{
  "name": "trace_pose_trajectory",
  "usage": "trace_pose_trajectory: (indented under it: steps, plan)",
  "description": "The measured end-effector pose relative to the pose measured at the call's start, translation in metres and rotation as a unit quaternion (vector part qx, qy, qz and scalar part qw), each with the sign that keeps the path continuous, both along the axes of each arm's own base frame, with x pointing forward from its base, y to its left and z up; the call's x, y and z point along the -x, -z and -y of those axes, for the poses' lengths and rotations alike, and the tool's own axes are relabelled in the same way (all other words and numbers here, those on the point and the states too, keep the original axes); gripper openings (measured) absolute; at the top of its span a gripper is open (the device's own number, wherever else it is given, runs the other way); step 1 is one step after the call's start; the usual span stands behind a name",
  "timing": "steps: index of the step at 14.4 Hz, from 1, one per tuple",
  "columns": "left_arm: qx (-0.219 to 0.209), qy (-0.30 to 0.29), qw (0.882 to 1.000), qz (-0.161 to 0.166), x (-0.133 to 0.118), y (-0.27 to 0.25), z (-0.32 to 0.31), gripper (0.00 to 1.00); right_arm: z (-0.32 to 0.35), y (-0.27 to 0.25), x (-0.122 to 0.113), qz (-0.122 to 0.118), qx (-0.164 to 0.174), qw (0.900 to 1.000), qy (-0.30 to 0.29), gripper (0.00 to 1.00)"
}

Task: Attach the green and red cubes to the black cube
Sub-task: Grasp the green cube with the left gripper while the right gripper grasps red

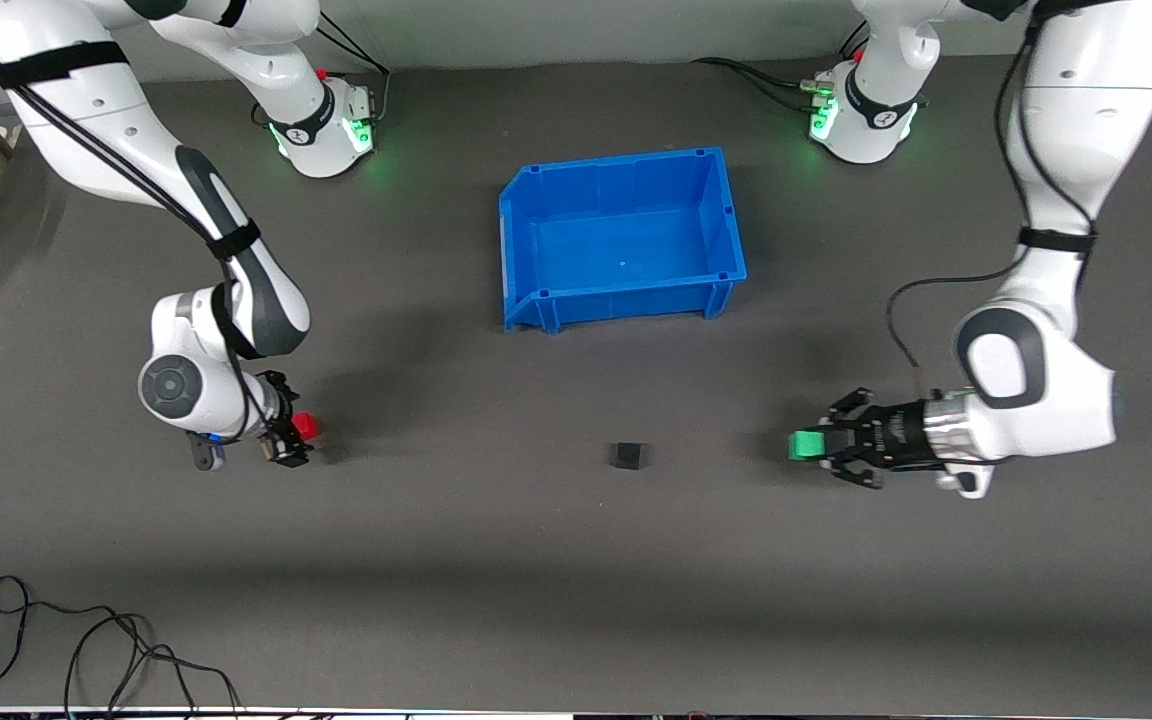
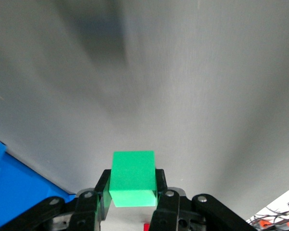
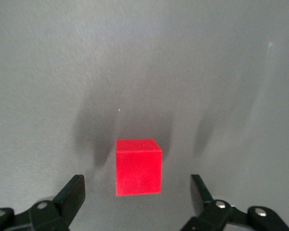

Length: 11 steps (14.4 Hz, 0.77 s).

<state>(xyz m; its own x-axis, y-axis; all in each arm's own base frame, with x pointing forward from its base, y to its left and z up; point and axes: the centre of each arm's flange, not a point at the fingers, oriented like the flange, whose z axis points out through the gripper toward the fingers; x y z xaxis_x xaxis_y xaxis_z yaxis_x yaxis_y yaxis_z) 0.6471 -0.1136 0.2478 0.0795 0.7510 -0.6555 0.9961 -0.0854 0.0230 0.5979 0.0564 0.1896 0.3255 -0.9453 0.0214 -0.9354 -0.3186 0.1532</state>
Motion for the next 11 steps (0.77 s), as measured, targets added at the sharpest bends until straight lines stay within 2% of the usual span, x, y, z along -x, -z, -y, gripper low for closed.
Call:
trace_pose_trajectory:
  steps: [3, 6, 11]
  plan:
    - [-0.021, -0.023, 0.999, 0.009, 0.003, 0.02, 0.055, 0.37, -0.001, 0.002, 0.0, 0.0, 0.002, 1.0, -0.003, 0.93]
    - [-0.039, -0.053, 0.998, 0.005, 0.0, 0.042, 0.108, 0.37, 0.013, -0.001, -0.004, 0.005, 0.023, 1.0, -0.013, 0.94]
    - [-0.042, -0.078, 0.996, 0.003, -0.006, 0.049, 0.152, 0.37, 0.025, 0.005, -0.003, 0.001, 0.033, 0.999, -0.005, 0.93]
